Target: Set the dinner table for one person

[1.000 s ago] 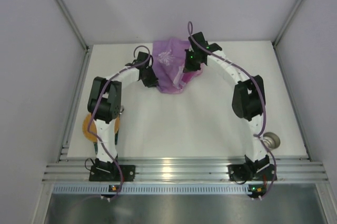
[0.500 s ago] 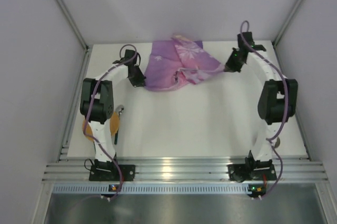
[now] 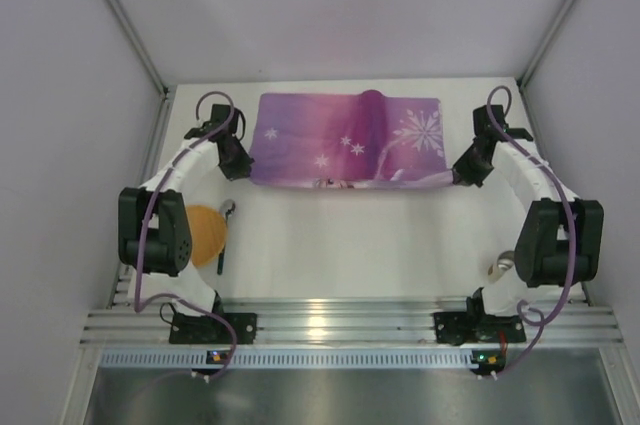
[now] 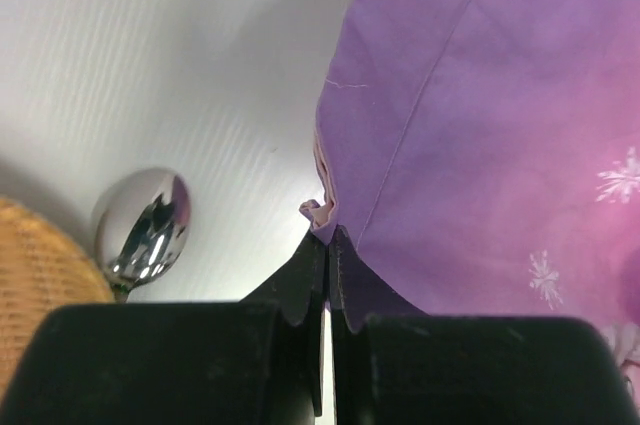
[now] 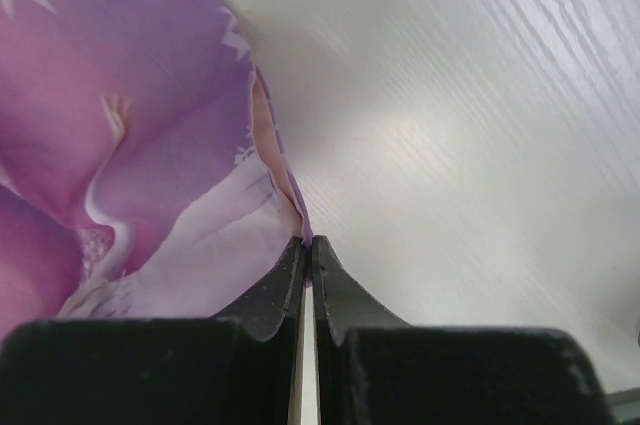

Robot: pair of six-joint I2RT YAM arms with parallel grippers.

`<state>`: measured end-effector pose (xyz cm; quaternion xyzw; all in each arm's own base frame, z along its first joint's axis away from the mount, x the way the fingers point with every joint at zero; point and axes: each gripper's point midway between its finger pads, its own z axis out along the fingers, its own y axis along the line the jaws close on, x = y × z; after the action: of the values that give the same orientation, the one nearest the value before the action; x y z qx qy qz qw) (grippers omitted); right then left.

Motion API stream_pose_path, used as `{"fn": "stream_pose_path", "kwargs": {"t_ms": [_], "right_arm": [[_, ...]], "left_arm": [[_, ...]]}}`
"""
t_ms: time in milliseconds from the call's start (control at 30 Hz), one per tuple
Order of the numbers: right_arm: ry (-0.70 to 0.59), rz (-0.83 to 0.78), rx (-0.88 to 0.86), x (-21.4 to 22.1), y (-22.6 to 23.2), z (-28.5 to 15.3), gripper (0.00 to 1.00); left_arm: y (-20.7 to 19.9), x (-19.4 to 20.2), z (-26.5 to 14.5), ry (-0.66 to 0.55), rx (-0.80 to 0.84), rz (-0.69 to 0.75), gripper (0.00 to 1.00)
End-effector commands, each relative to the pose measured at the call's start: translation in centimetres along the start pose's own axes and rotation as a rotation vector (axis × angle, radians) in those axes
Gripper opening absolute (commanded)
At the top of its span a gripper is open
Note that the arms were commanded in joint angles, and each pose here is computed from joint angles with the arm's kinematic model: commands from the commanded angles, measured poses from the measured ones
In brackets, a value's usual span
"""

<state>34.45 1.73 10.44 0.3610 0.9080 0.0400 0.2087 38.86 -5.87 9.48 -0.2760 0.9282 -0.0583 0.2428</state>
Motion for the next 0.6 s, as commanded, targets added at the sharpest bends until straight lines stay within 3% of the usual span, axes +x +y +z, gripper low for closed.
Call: {"fn": "stream_pose_path", "kwargs": {"t_ms": [0, 200, 333, 400, 433, 500, 567], "right_arm": [[-0.012, 0.037, 0.033, 0.9, -1.6, -1.6, 0.00], [-0.029, 0.069, 0.086, 2.9, -4.7, -2.6, 0.00], [0.013, 0.043, 0.115, 3.9, -5.5, -2.7, 0.00], [0.037, 0.022, 0.105, 4.4, -5.6, -2.9, 0.00], [0.048, 0.013, 0.097, 4.8, -5.6, -3.0, 0.00], [0.042, -0.006, 0.101, 5.2, -6.3, -3.8, 0.03], [0.018, -0.015, 0.113, 5.3, -7.1, -4.4, 0.28]], "left_arm": [[3.7, 1.6, -2.0, -0.003, -0.117, -0.004, 0.00], [6.8, 3.8, -4.3, -0.032, -0.163, -0.017, 0.00], [7.5, 6.5, -4.2, 0.036, -0.133, -0.026, 0.03], [7.1, 6.9, -4.3, 0.038, -0.091, -0.020, 0.15], [7.2, 7.0, -4.3, 0.038, -0.088, -0.017, 0.35], [7.2, 6.8, -5.1, 0.030, -0.087, -0.008, 0.52], [6.9, 6.1, -6.3, 0.013, -0.079, -0.007, 0.86]]}}
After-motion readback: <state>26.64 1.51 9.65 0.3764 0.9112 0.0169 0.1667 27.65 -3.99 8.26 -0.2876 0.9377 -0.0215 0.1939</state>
